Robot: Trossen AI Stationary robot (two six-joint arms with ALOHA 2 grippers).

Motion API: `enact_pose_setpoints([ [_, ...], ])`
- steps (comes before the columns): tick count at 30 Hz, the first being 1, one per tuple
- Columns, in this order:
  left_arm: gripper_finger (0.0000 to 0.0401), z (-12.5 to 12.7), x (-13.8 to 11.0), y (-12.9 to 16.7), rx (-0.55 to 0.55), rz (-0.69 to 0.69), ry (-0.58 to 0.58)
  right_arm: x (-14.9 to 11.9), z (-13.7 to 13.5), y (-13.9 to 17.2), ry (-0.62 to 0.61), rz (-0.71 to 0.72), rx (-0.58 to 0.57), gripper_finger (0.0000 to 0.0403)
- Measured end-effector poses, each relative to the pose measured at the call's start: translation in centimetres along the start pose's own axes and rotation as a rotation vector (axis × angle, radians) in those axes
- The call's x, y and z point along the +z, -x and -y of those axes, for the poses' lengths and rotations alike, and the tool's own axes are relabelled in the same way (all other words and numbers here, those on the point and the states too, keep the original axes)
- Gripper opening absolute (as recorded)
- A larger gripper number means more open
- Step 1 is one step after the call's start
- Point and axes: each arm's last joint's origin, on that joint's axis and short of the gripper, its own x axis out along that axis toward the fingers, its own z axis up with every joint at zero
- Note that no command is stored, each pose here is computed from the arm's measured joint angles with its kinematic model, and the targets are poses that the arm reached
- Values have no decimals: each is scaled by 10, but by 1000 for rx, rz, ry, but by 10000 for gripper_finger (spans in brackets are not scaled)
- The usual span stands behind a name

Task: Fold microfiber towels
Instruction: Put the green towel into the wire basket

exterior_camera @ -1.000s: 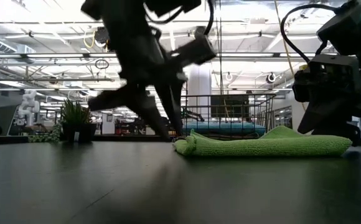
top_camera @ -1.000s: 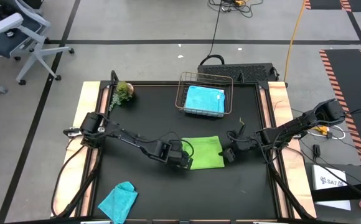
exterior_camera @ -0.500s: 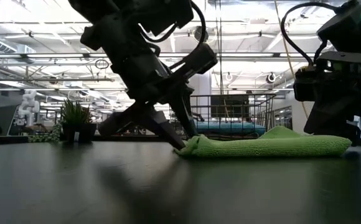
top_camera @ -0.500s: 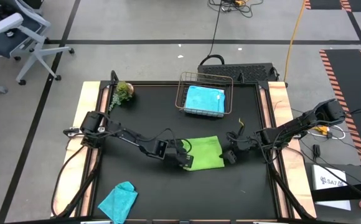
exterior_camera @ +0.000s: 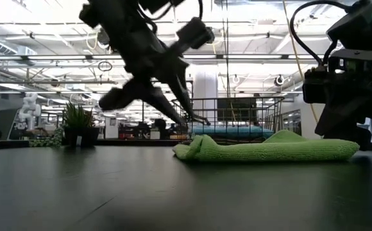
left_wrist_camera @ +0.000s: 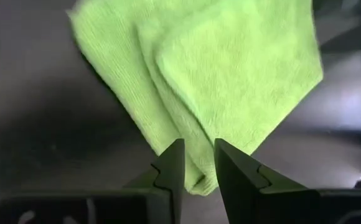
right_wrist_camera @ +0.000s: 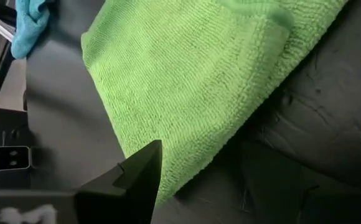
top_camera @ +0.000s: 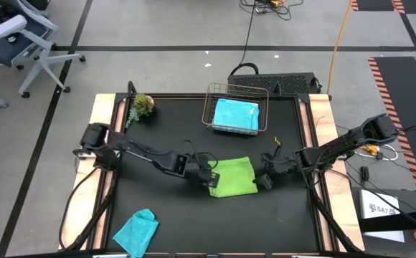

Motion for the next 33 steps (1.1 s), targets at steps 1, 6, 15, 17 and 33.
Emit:
enact_pose_setpoints([
  [1, 88, 0, 1, 6, 12, 15, 0, 0, 0, 0, 7, 2, -5, 210],
  [6, 88, -3, 3, 35, 88, 77, -6, 1, 2, -2, 12, 41, -35, 210],
  [15, 88, -4, 5, 54, 108, 130, -16, 3, 2, -12, -10, 84, -32, 210],
  [17, 88, -5, 4, 53, 121, 126, -17, 5, 2, -15, -14, 95, -25, 210],
  [33, 88, -9, 4, 41, 140, 28, -27, 7, 2, -22, -30, 142, -5, 210],
])
